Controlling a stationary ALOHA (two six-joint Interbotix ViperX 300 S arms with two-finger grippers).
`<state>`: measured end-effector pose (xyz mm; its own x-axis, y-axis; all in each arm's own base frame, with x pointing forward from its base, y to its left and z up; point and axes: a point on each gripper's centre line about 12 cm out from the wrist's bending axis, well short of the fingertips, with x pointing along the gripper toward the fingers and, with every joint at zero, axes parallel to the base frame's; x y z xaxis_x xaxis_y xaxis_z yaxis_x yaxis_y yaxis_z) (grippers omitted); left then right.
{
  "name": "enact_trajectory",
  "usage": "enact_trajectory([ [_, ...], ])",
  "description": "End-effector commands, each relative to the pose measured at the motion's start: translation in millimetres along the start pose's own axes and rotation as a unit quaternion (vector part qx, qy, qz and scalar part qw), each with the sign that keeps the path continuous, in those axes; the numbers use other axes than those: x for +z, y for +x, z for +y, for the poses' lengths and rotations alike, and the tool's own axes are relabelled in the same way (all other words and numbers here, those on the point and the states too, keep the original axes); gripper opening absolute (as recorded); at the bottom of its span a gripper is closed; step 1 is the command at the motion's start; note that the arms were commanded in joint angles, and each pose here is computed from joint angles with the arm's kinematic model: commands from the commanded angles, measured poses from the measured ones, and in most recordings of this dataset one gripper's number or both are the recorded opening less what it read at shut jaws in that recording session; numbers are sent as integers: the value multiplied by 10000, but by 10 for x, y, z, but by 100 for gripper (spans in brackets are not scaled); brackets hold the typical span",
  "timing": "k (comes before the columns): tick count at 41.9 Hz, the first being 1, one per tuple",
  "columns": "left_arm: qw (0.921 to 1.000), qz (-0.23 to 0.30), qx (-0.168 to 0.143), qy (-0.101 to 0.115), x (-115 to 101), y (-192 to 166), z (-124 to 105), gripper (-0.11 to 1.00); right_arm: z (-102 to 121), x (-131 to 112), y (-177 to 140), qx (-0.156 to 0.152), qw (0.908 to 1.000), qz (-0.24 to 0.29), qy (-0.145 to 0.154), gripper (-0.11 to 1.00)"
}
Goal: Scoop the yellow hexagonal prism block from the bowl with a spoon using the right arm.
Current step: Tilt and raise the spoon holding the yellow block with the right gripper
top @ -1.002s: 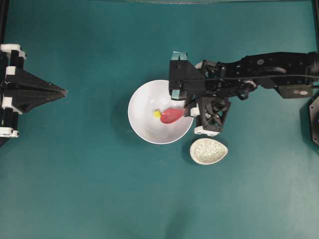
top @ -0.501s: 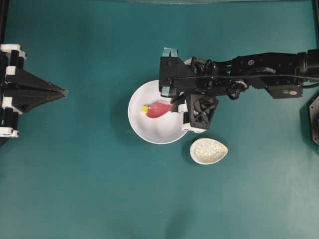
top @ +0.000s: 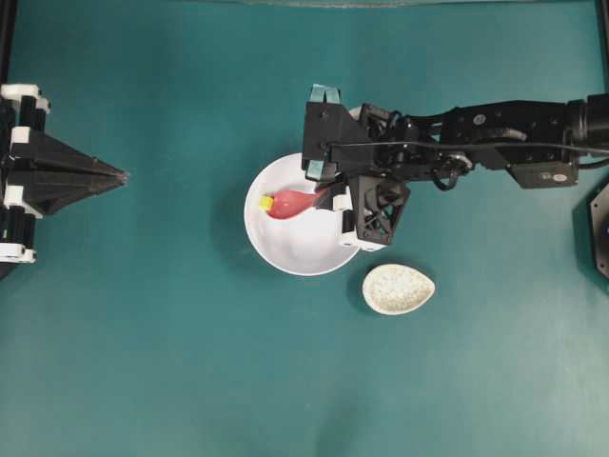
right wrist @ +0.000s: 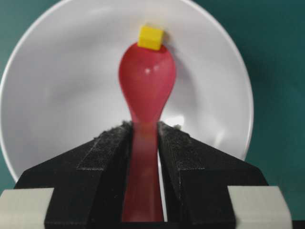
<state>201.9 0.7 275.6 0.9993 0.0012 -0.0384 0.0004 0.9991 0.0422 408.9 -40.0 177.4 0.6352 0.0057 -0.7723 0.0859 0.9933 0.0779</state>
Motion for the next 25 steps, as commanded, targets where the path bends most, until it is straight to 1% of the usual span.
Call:
enact_trajectory([
  [1,10000,-30,7,0,33,18,4,0,26,133,-132,-6,9994,-348,-26,25],
  [18,10000,-7,7,0,27,18,4,0,54,37,-242,-72,9964,-848,66,25],
  [25,10000,8,8,-8,22,21,4,0,102,9,-322,-103,9923,-1236,26,25],
])
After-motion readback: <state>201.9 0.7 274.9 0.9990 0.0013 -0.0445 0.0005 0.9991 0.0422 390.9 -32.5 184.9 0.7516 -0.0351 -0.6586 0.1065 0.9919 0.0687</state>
